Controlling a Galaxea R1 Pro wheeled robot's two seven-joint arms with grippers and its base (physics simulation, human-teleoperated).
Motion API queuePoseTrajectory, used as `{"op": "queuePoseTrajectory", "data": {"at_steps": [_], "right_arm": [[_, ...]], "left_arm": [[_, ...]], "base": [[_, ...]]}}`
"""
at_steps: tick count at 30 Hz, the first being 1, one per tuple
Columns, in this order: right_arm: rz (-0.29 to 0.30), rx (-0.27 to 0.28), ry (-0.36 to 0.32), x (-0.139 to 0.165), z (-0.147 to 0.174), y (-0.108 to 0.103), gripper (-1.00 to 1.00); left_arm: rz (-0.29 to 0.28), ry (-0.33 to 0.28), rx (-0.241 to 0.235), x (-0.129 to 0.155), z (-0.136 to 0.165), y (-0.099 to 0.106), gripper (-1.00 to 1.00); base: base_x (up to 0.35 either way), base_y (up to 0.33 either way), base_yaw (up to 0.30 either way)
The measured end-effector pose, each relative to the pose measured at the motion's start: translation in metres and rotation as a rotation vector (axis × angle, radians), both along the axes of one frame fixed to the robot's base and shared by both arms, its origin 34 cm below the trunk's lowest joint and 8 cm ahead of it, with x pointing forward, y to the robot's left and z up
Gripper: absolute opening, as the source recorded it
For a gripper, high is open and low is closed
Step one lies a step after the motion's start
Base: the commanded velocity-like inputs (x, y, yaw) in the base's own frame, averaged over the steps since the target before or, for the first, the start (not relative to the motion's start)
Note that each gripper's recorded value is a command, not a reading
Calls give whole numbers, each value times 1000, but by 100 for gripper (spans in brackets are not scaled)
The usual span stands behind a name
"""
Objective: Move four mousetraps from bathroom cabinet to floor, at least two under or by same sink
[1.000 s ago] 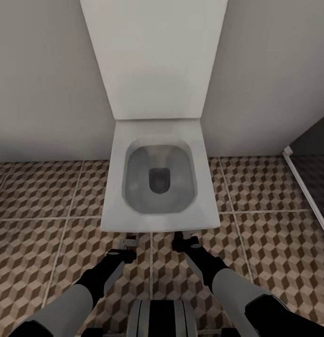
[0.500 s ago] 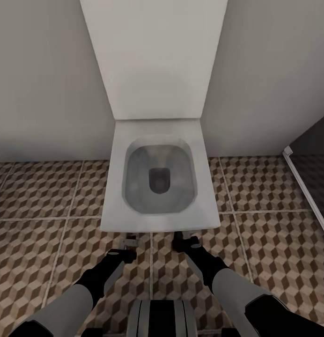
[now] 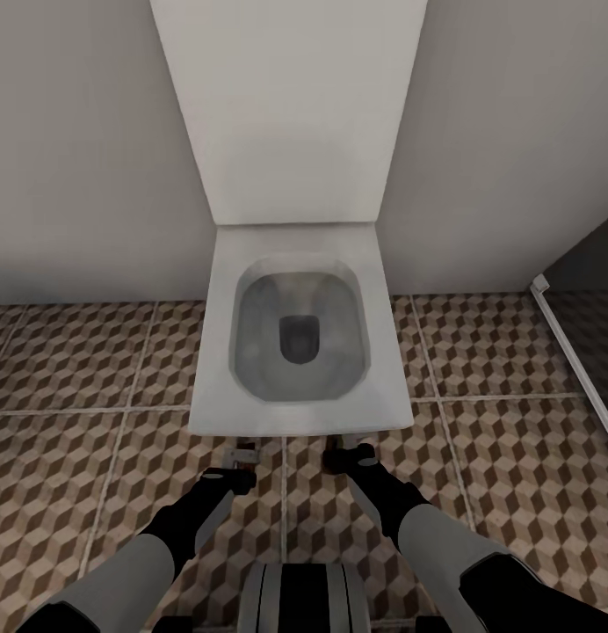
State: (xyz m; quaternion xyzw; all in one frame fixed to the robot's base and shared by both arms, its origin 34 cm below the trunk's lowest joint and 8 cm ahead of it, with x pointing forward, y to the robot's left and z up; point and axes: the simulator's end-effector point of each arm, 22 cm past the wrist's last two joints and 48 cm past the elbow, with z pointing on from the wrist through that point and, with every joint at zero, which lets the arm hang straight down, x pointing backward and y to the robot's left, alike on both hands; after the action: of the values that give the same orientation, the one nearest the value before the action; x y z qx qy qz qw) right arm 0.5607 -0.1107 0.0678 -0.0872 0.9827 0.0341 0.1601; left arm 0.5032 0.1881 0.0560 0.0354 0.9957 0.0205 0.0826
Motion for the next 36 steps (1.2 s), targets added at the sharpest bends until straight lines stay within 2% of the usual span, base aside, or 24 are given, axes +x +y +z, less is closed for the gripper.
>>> {"op": "queuePoseTrajectory", "data": {"at_steps": [36], "right_arm": [[0, 0, 0, 0, 0, 0, 100]], "left_arm": [[0, 0, -1, 0, 0, -1, 100]], "base": [[0, 0, 0]]}}
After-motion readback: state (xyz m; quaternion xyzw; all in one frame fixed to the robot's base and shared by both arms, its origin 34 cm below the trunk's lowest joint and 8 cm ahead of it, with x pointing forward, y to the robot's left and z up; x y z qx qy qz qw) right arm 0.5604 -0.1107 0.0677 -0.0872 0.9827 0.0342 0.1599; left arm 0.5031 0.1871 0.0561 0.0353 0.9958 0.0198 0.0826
